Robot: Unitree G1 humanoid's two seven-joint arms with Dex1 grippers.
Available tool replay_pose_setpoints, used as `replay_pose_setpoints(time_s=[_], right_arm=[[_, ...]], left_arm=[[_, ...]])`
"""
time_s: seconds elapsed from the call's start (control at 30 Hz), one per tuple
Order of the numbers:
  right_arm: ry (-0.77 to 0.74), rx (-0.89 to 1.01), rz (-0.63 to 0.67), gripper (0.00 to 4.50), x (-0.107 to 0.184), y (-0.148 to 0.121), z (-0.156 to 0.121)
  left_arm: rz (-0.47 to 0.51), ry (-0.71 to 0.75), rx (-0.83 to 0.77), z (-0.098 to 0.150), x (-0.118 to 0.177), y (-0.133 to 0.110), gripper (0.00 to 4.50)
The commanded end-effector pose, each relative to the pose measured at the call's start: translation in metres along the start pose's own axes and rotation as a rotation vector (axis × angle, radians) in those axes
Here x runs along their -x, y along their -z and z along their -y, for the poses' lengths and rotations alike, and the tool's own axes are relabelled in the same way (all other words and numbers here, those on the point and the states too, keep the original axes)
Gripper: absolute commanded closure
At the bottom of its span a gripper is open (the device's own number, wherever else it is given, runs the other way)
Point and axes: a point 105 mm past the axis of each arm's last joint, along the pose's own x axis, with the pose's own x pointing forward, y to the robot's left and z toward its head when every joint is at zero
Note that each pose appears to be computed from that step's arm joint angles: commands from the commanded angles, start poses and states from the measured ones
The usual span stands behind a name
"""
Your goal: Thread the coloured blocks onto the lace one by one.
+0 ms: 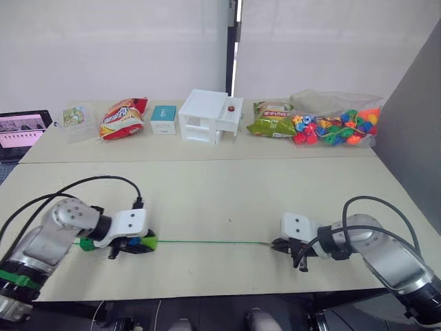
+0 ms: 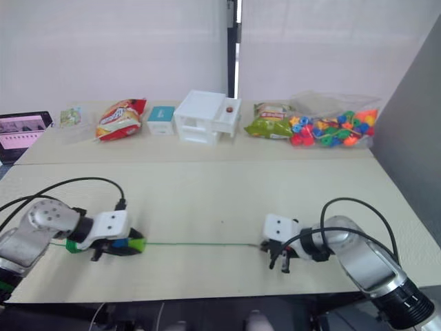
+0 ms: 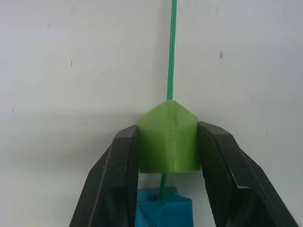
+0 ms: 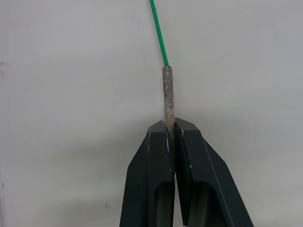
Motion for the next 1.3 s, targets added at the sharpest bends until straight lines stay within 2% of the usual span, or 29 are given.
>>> replay_pose_setpoints(time_s=[0.03,0.17,0.3,0.5,0.57,0.6,0.77,0.8,0.9,1.0,1.13,1.23,1.3], right_arm=[[0.044,0.008,-0.008,4.50,0.012,0.001,0.008],[0.064,0.005,-0.018,4.50,0.017,0.005,0.012],[0.033,0.013,0.047,4.50,0.012,-0.011,0.005],[-0.009,0.011,0.067,4.50,-0.003,-0.025,-0.010],[-0.013,0.006,0.070,4.50,-0.009,-0.028,-0.012],[-0.014,0.003,0.072,4.50,-0.012,-0.030,-0.013],[-0.006,-0.006,0.079,4.50,-0.021,-0.035,-0.014],[-0.004,-0.008,0.082,4.50,-0.022,-0.035,-0.014],[-0.002,-0.011,0.084,4.50,-0.024,-0.036,-0.014],[0.008,-0.020,0.103,4.50,-0.032,-0.040,-0.013],[0.014,-0.028,0.126,4.50,-0.038,-0.046,-0.014],[0.018,-0.034,0.138,4.50,-0.041,-0.049,-0.016],[0.028,-0.040,0.145,4.50,-0.042,-0.051,-0.017]], left_arm=[[-0.126,0.012,0.098,0.010,0.007,0.041,3.17],[-0.102,0.001,0.090,0.007,0.007,0.038,3.17],[-0.032,0.000,0.079,0.004,-0.002,0.020,3.17],[-0.053,-0.014,0.073,0.003,0.003,0.022,3.17],[-0.058,-0.026,0.082,-0.001,0.007,0.020,2.16],[-0.052,-0.025,0.085,-0.002,0.009,0.017,2.00],[-0.028,-0.025,0.066,-0.012,0.020,-0.006,0.18],[-0.027,-0.006,0.067,-0.012,0.023,-0.010,0.04],[-0.042,0.029,0.056,-0.011,0.029,-0.017,0.04],[-0.191,0.087,0.034,-0.011,0.049,-0.020,0.04],[-0.291,0.137,-0.003,-0.008,0.061,-0.030,0.04],[-0.327,0.163,-0.025,-0.008,0.060,-0.040,0.04],[-0.384,0.169,-0.046,-0.011,0.057,-0.038,0.04]])
